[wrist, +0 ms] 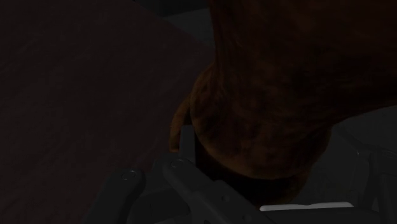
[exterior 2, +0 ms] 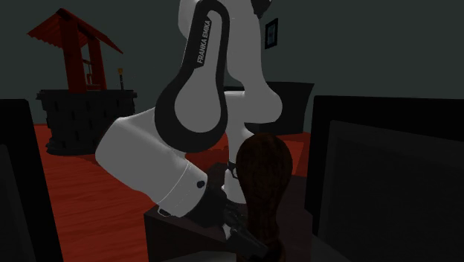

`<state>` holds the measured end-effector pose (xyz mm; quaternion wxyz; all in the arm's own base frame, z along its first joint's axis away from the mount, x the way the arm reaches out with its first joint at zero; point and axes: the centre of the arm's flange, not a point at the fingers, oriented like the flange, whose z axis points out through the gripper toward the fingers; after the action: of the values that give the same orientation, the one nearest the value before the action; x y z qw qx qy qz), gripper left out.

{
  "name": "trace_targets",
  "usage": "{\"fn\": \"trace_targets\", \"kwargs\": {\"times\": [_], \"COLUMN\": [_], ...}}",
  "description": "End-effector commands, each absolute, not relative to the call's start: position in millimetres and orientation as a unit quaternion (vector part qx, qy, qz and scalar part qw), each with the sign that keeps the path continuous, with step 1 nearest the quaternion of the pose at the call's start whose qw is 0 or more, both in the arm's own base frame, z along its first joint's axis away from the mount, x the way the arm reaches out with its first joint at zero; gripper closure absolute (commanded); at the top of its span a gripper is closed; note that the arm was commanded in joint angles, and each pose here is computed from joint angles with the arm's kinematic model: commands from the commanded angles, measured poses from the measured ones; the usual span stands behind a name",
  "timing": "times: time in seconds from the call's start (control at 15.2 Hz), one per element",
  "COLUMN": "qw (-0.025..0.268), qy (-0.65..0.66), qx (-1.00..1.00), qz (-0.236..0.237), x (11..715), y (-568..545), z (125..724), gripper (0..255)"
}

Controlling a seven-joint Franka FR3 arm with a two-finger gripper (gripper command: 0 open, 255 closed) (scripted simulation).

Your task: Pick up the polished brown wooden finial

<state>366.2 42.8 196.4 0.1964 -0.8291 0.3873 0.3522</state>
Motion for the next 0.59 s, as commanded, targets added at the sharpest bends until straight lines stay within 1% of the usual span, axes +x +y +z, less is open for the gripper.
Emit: {"fn": "trace_targets", "kwargs": {"times": [0.0,0.2,0.53], "qw": [0.195,0.195,0.195], "qy": [0.388,0.388,0.388], "qx": [-0.829,-0.829,-0.829], "qz": [0.352,0.352,0.352], "x": [366,366,366], "y": [42,43,43], "z": [196,196,222], "gripper": [255,255,255]}}
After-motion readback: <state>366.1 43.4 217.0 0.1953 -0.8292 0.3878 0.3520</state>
